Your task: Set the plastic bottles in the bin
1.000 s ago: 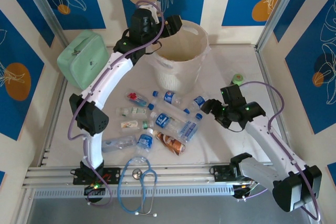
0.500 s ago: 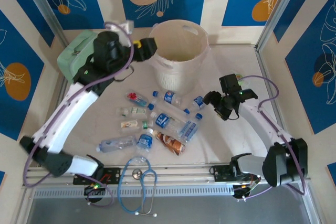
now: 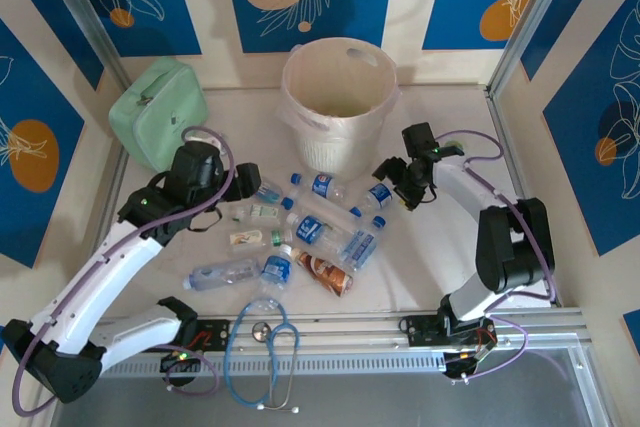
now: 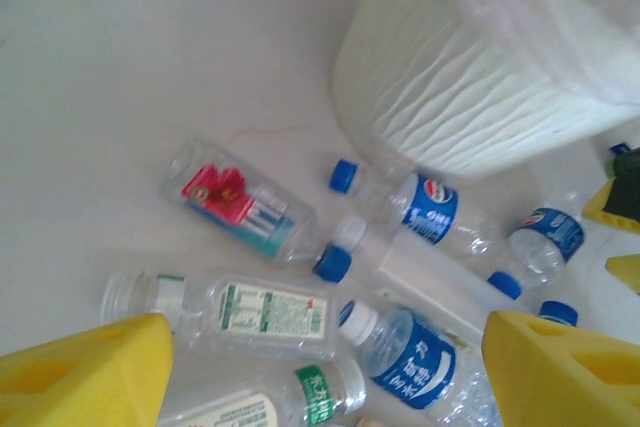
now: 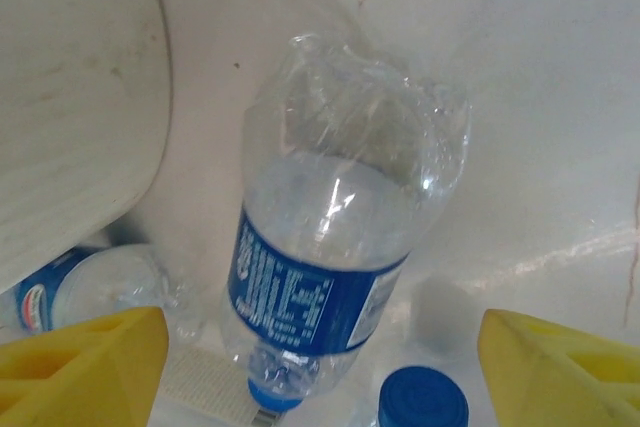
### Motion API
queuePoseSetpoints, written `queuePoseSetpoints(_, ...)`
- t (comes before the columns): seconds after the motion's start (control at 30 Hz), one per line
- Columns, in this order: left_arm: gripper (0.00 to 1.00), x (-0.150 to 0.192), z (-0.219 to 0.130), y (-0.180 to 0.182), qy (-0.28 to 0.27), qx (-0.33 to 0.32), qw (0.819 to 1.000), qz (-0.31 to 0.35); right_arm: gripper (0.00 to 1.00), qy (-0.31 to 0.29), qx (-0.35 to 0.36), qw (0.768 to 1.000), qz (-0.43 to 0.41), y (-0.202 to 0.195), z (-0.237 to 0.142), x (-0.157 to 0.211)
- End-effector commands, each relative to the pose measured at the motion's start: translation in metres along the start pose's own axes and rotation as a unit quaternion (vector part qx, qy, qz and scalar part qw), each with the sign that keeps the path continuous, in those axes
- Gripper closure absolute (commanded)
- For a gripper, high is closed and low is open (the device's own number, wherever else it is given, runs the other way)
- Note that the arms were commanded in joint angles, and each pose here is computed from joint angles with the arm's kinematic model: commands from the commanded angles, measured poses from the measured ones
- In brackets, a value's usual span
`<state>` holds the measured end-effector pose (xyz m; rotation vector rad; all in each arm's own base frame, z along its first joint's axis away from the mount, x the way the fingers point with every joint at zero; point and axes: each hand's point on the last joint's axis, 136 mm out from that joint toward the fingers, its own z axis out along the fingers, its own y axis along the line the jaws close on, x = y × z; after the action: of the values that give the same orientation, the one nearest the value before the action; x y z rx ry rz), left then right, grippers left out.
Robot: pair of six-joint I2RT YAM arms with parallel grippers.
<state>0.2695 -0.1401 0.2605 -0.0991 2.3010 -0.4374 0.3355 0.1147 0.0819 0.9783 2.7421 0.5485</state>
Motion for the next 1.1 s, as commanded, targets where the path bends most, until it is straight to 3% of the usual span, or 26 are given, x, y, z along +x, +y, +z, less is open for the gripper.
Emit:
queuePoseSetpoints(0.0, 0.19, 0.012, -0.001, 0.018, 0.01, -0.034, 0.999, -0.024, 0.2, 0.002, -0.003, 1.0, 0.006, 0.01, 0.005, -0.005)
queuePoseSetpoints(0.47, 0.2, 0.023, 0.009, 0.029, 0.025, -0.049, 0.998, -0.031, 0.25, 0.014, 0.049, 0.999, 0.009, 0.0, 0.05, -0.015)
queuePoseSetpoints(0.7, 0.2, 0.026, 0.015, 0.03, 0.032, -0.053, 0.997, -0.037, 0.33, 0.017, 0.06, 0.998, 0.008, -0.008, 0.06, -0.015)
queuePoseSetpoints(1.07, 0.21, 0.027, 0.016, 0.032, 0.034, -0.057, 0.997, -0.044, 0.46, -0.017, 0.045, 0.999, -0.007, -0.003, 0.028, -0.021)
